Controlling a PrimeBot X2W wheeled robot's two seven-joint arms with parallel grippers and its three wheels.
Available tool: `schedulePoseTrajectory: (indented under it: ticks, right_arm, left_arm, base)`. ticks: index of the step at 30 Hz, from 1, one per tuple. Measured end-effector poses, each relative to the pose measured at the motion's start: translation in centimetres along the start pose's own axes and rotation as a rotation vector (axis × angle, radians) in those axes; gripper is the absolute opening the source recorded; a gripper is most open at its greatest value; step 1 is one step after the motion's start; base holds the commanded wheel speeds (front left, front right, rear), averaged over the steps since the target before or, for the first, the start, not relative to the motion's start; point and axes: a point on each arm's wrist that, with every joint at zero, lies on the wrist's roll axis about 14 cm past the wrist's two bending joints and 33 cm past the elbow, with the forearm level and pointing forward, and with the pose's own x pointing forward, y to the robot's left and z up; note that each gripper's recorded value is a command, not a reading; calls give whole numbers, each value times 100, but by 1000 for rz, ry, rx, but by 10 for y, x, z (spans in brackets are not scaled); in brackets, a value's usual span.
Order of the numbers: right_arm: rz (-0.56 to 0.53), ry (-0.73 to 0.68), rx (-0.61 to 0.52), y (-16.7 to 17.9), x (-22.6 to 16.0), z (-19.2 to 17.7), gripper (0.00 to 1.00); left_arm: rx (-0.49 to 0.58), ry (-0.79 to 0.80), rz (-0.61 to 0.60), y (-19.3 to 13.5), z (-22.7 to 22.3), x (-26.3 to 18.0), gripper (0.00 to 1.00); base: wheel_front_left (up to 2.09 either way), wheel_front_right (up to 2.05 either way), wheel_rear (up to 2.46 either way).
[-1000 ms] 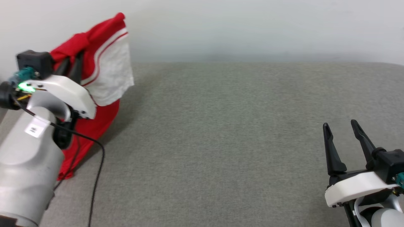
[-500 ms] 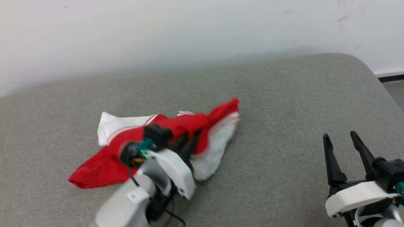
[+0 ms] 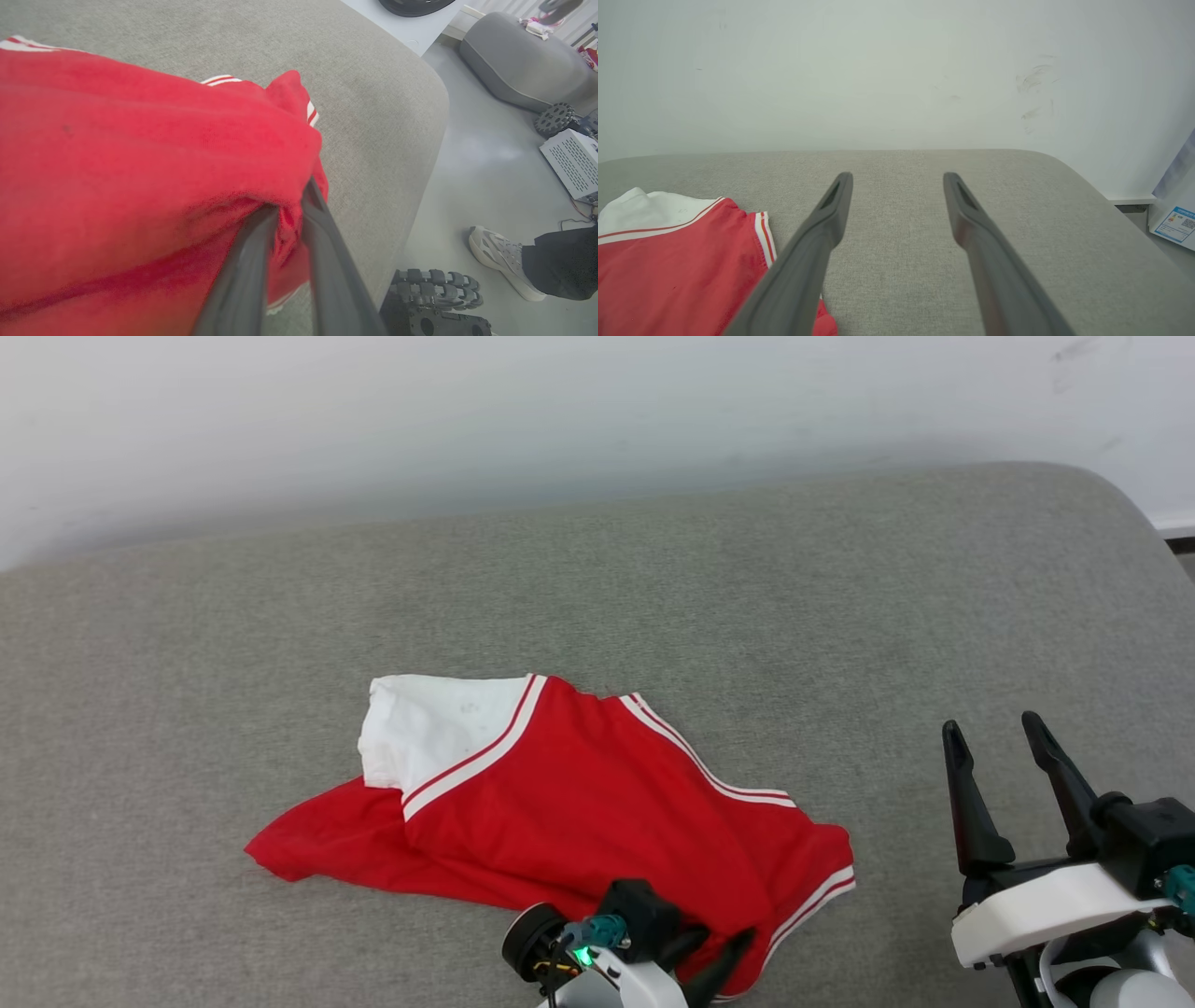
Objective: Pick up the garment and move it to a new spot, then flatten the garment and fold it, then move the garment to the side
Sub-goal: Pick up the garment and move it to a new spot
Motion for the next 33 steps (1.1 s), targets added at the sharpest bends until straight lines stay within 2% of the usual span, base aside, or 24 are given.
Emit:
schedulePoseTrajectory:
  ticks: [1, 8, 12, 20, 33]
  right_arm:
    - [6, 2, 1, 2, 1, -1, 100]
    - [41, -12, 8, 13, 4, 3, 100]
    - [65, -20, 16, 21, 0, 6, 100]
    - [108, -32, 34, 35, -4, 11, 100]
    - [115, -3, 53, 37, -17, 3, 100]
  left_arm:
    - [7, -9, -2, -1, 1, -1, 100]
    - [66, -162, 17, -4, 33, -12, 100]
    - [97, -275, 74, 3, 63, -26, 100]
    - [143, -448, 284, 43, 109, -71, 100]
    - [135, -558, 655, 114, 122, -158, 100]
  base:
    - [0, 0, 0]
    - [0, 0, 0]
    - [0, 0, 0]
    - [0, 0, 0]
    - [0, 0, 0]
